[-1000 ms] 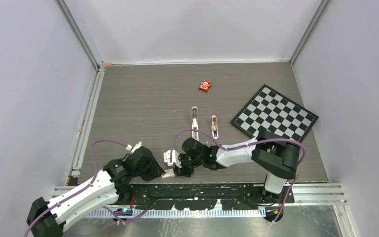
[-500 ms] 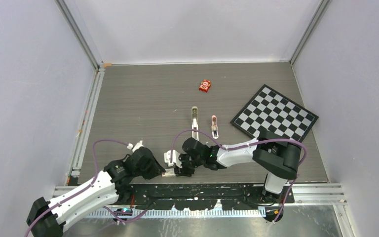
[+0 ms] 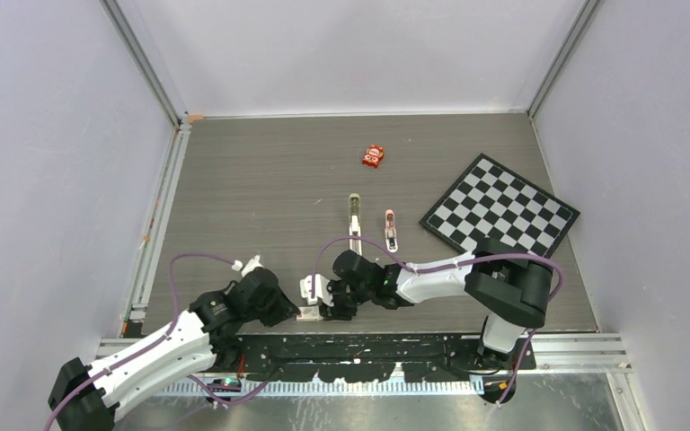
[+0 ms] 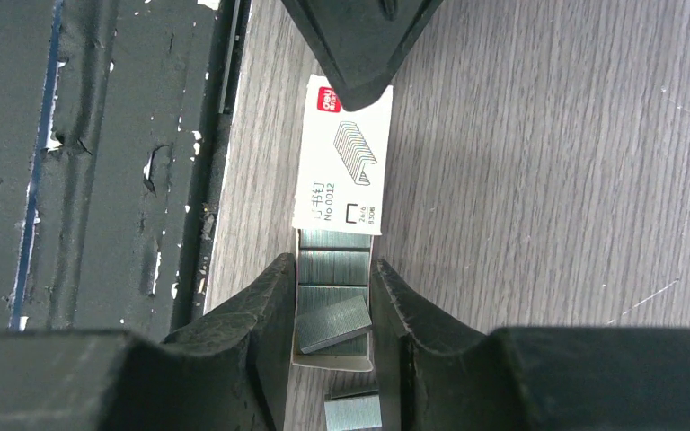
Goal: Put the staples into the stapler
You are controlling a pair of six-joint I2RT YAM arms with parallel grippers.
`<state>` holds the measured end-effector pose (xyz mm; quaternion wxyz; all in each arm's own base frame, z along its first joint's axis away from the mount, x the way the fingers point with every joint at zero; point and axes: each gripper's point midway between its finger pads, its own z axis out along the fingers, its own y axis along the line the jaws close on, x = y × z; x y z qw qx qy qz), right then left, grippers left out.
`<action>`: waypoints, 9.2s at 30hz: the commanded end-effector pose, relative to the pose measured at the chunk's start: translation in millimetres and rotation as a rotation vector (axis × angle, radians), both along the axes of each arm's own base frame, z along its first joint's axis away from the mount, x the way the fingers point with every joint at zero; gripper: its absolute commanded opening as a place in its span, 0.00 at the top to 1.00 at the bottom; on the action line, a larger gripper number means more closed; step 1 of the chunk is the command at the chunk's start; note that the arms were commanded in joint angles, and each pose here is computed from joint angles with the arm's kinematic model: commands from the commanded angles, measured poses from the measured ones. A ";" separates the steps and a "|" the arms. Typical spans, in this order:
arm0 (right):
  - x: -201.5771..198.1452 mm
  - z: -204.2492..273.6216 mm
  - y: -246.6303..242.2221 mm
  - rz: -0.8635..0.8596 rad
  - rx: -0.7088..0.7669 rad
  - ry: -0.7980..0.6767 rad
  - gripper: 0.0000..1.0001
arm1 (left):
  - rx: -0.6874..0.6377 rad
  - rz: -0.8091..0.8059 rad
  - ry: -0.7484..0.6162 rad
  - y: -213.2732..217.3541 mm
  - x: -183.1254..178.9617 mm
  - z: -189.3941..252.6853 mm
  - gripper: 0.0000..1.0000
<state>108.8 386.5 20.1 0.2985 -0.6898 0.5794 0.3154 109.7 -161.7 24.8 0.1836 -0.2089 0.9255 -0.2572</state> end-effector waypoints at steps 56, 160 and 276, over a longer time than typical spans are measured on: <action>23.8 63.0 -55.4 -0.153 0.013 -0.084 0.35 | 0.241 0.187 -0.270 92.4 140.9 100.9 0.24; 50.9 24.3 -96.0 -0.266 -0.230 -0.138 0.60 | 0.266 -0.068 -0.399 79.6 129.1 126.5 0.00; 102.2 175.0 -337.2 -2.051 0.544 0.201 0.08 | 0.363 -0.754 -0.312 -224.1 70.7 48.1 0.56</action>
